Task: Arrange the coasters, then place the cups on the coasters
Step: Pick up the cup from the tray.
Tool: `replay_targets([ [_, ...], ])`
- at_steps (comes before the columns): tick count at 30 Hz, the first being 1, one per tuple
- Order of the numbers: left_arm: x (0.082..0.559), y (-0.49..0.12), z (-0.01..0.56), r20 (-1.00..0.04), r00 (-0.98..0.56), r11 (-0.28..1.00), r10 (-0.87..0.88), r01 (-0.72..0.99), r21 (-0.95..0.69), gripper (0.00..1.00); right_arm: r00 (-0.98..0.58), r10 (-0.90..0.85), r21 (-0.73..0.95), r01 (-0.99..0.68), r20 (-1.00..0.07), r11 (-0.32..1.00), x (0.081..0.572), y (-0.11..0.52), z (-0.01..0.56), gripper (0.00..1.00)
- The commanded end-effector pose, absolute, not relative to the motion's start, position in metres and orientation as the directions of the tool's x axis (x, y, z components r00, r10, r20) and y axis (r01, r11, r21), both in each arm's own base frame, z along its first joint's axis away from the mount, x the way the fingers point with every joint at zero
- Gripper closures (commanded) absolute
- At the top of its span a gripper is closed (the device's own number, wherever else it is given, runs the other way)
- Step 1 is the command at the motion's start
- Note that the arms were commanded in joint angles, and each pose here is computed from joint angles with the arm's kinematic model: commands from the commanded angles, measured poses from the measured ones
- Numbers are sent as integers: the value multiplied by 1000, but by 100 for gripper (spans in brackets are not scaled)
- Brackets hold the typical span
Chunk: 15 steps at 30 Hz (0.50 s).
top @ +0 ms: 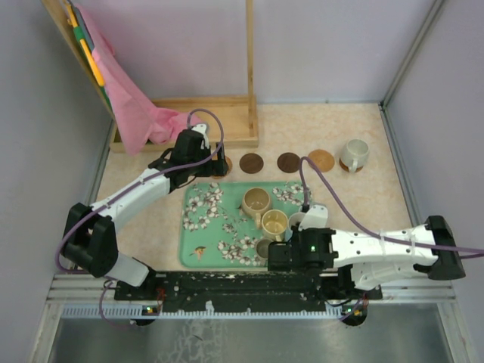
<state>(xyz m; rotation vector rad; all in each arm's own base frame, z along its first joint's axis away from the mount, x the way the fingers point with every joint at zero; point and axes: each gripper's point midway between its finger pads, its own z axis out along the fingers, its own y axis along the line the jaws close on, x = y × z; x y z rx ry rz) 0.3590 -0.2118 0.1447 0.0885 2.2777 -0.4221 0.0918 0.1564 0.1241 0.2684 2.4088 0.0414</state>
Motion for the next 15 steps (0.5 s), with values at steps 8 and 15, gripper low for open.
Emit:
replay_targets([
  [8, 360, -219, 150, -736, -673, 933, -74, 214, -288, 0, -614, 263, 225, 140, -744, 964, 115, 173, 184, 100],
  [15, 359, -219, 150, -735, -674, 932, -78, 212, -293, 0, -601, 262, 218, 147, -755, 965, 117, 170, 196, 100],
])
